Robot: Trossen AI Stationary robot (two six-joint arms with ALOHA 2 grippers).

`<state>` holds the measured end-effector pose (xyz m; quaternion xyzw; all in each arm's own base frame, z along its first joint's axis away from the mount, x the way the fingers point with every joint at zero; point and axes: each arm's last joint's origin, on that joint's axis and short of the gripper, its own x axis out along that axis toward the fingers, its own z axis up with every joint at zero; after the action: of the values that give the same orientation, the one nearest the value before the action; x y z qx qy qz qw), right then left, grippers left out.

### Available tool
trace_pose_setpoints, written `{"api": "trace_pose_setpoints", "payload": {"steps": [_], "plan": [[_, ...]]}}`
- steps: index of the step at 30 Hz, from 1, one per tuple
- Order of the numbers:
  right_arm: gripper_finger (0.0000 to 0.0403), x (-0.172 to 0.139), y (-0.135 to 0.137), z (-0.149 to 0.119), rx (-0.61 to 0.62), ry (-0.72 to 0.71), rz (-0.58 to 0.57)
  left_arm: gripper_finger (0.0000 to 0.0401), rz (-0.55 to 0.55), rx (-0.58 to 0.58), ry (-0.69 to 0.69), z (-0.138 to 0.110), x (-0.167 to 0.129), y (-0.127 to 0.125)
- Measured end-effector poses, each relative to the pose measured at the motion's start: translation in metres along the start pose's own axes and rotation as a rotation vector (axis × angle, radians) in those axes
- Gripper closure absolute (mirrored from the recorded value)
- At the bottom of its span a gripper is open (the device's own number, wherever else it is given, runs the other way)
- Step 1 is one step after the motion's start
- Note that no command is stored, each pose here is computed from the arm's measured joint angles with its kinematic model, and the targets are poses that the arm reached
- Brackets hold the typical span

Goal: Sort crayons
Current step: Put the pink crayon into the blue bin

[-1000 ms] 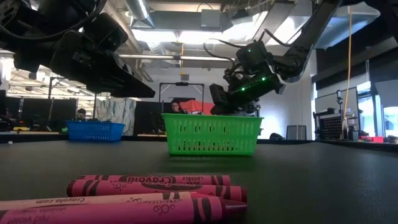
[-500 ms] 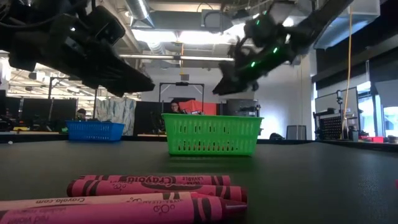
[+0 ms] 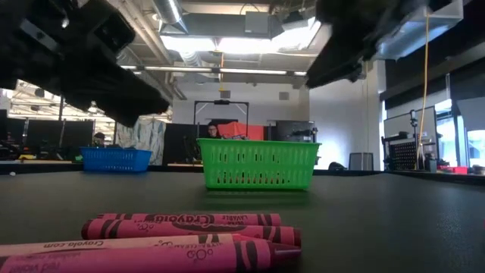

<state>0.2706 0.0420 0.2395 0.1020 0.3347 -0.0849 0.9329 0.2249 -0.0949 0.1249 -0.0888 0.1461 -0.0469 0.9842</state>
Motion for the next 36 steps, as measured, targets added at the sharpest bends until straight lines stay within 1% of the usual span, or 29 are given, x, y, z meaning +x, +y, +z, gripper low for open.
{"api": "trace_pose_setpoints", "payload": {"steps": [4,6,8,11,17,21,27,32,36], "plan": [[0.0271,-0.005,0.042,-0.02,-0.086,0.04,0.125,0.0296,0.0,-0.005,-0.035,0.003,-0.001,-0.013],[0.0271,-0.005,0.06,-0.032,-0.135,0.065,0.171,0.0296,-0.014,0.006,-0.049,0.006,0.0,-0.021],[0.0271,-0.005,0.077,-0.043,-0.157,0.077,0.201,0.0296,-0.031,0.011,-0.062,0.009,0.001,-0.029],[0.0271,-0.001,0.097,-0.062,-0.159,0.11,0.231,0.0296,-0.047,0.018,-0.068,0.013,0.002,-0.038],[0.0272,0.005,0.129,-0.095,-0.11,0.176,0.292,0.0296,-0.046,0.036,-0.089,0.015,0.001,-0.047],[0.0272,0.008,0.144,-0.113,-0.068,0.204,0.32,0.0296,-0.022,0.023,-0.096,0.015,0.0,-0.049],[0.0272,0.018,0.163,-0.135,-0.049,0.177,0.356,0.0296,0.019,-0.038,-0.11,0.015,0.0,-0.047],[0.0272,0.03,0.166,-0.152,-0.041,0.199,0.321,0.0296,0.05,-0.077,-0.122,0.015,0.0,-0.046],[0.0272,0.038,0.165,-0.159,-0.033,0.207,0.28,0.0296,0.072,-0.098,-0.13,0.016,-0.001,-0.046]]}}
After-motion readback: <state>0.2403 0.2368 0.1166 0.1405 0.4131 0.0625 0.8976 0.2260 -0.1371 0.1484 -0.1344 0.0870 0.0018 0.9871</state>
